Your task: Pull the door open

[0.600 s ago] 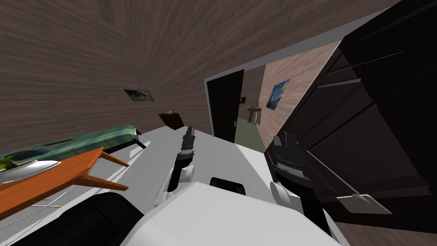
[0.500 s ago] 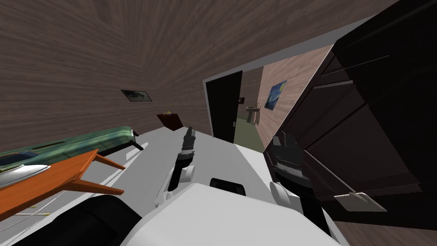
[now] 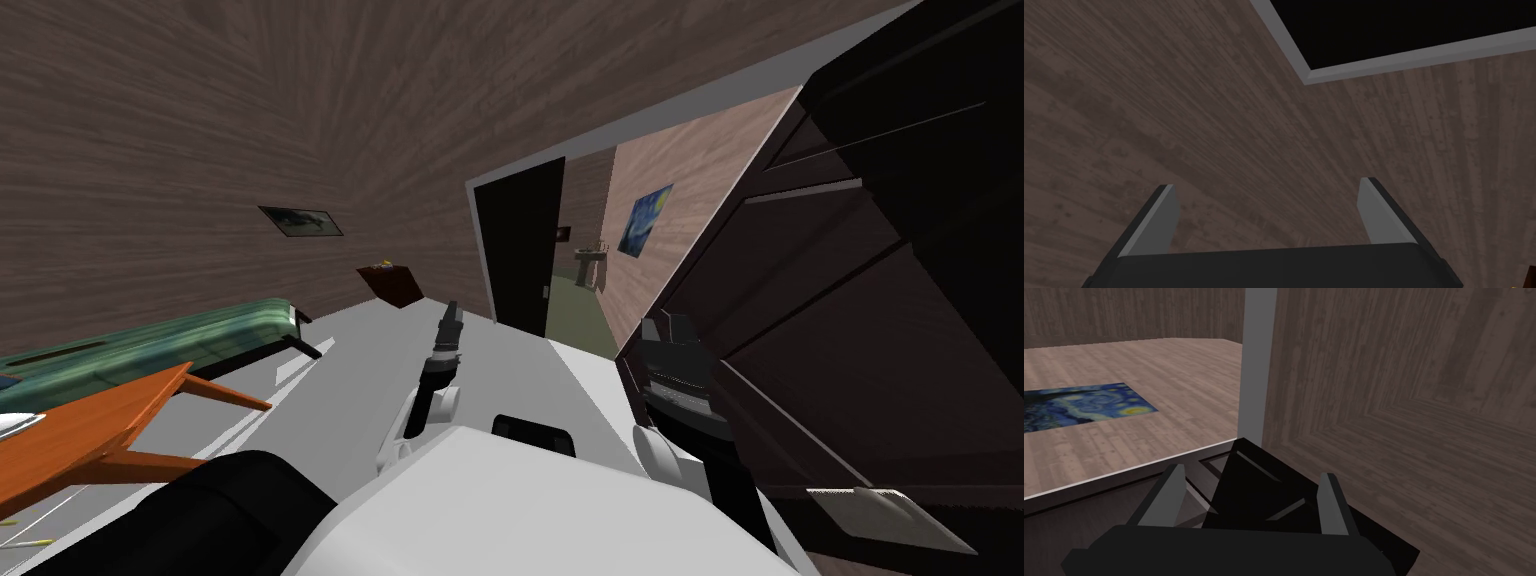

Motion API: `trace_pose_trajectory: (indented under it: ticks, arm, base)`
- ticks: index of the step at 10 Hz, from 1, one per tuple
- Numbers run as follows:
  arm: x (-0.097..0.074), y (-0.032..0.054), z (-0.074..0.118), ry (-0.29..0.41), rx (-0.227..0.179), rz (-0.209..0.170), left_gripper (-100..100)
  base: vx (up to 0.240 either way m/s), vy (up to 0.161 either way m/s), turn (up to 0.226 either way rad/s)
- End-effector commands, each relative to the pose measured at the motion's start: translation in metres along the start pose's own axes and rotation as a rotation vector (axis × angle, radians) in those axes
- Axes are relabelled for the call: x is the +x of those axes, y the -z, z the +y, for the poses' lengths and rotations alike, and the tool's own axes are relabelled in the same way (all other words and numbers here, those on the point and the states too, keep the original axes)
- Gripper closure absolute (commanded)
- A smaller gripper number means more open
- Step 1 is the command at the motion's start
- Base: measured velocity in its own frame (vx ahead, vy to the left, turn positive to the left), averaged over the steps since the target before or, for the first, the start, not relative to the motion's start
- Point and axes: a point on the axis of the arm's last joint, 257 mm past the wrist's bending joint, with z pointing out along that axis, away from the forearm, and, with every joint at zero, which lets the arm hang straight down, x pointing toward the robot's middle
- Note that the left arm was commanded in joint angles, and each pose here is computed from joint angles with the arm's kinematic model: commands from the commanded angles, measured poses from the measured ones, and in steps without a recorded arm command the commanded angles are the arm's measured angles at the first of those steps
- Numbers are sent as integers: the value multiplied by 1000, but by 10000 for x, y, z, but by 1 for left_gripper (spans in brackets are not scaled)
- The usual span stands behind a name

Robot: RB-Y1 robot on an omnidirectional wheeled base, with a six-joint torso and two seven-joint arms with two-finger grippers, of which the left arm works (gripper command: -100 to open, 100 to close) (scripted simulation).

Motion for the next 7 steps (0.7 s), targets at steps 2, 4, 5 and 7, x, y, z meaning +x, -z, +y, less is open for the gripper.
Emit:
trace_pose_trajectory:
  ticks: [2, 4, 5, 7]
  arm:
    - [82, 53, 207, 27, -29, 20, -100]
    - [127, 83, 325, 41, -46, 29, -100]
    - [148, 99, 383, 48, -54, 34, -100]
    - [197, 138, 518, 64, -74, 45, -100]
  base:
    - [147, -70, -65]
    - [105, -40, -48]
    - [102, -42, -52]
    - [97, -44, -56]
